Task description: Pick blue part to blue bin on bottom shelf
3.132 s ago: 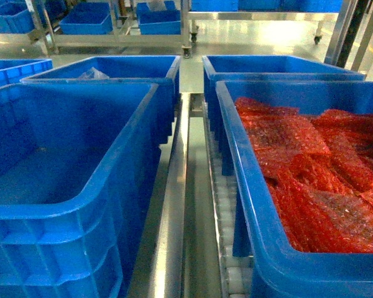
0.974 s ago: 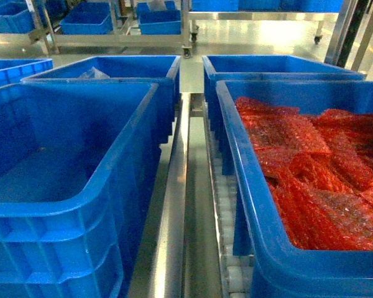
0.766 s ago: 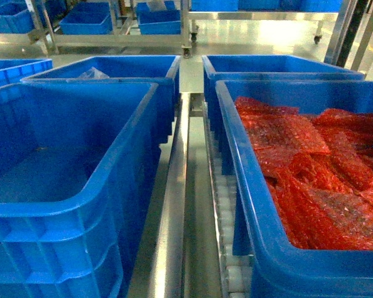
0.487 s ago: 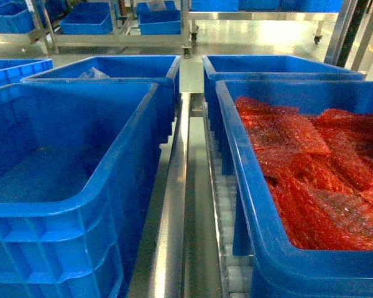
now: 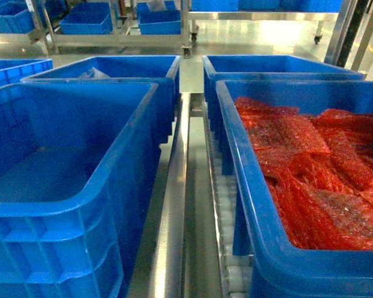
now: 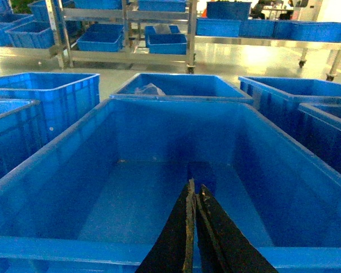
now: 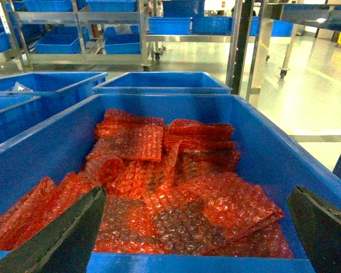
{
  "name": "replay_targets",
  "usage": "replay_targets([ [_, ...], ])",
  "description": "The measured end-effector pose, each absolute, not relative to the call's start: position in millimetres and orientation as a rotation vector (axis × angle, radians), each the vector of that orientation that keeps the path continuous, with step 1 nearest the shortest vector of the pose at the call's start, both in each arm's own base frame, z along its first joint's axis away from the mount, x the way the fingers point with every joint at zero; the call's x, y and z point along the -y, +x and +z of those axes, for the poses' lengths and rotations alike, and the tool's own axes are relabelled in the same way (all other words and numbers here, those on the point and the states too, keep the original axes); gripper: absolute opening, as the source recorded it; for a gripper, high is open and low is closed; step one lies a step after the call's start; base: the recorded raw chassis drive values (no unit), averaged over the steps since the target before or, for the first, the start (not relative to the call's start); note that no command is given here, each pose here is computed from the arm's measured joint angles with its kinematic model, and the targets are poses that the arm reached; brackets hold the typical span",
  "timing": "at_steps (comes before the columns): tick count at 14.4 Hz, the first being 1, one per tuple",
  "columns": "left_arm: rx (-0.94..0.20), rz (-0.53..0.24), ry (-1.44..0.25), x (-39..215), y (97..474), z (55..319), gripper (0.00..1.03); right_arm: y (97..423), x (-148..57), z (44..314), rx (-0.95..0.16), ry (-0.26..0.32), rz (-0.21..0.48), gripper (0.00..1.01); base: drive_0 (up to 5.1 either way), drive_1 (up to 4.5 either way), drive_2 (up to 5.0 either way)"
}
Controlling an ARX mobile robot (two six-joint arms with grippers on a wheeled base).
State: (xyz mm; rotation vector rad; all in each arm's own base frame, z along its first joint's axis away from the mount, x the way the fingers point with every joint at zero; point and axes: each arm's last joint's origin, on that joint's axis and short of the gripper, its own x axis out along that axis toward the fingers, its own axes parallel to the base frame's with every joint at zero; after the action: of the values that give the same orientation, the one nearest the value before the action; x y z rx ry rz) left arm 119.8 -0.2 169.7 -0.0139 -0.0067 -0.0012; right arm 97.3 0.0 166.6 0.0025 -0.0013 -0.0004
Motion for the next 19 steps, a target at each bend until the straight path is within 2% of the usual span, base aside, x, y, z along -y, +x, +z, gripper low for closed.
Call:
replay_targets([
  [8,0.012,-0.002,-0.014,0.2,108.2,169.8,0.02,97.3,0.0,166.6,0.002,0.002,0.0,0.98,0.0,0.0,0.0],
  [10,-0.027,0.0,-0.014,0.1,98.5,164.1,0.02,97.3,0.0,166.5,0.001,0.003,-0.001,0.98,0.0,0.0,0.0],
  [11,0.023,0.002,-0.012,0.1,97.1,170.0,0.02,97.3,0.0,166.7,0.002,0.002,0.0,0.98,0.0,0.0,0.0],
  [13,-0.001,-0.002,-0.011,0.2,97.5,166.3,0.04,97.3,0.0,166.6,0.001,0.002,0.0,0.98,0.0,0.0,0.0],
  [15,0.0,-0.001,-0.01,0.1,97.5,166.4,0.27,97.3,0.0,166.6,0.002,0.003,0.0,0.98,0.0,0.0,0.0],
  [18,0.0,-0.001,-0.01,0.1,97.5,166.4,0.54,97.3,0.0,166.6,0.002,0.002,0.0,0.98,0.0,0.0,0.0],
  [19,0.0,-0.001,-0.01,0.1,97.5,166.4,0.68,97.3,0.0,166.6,0.002,0.002,0.0,0.98,0.0,0.0,0.0],
])
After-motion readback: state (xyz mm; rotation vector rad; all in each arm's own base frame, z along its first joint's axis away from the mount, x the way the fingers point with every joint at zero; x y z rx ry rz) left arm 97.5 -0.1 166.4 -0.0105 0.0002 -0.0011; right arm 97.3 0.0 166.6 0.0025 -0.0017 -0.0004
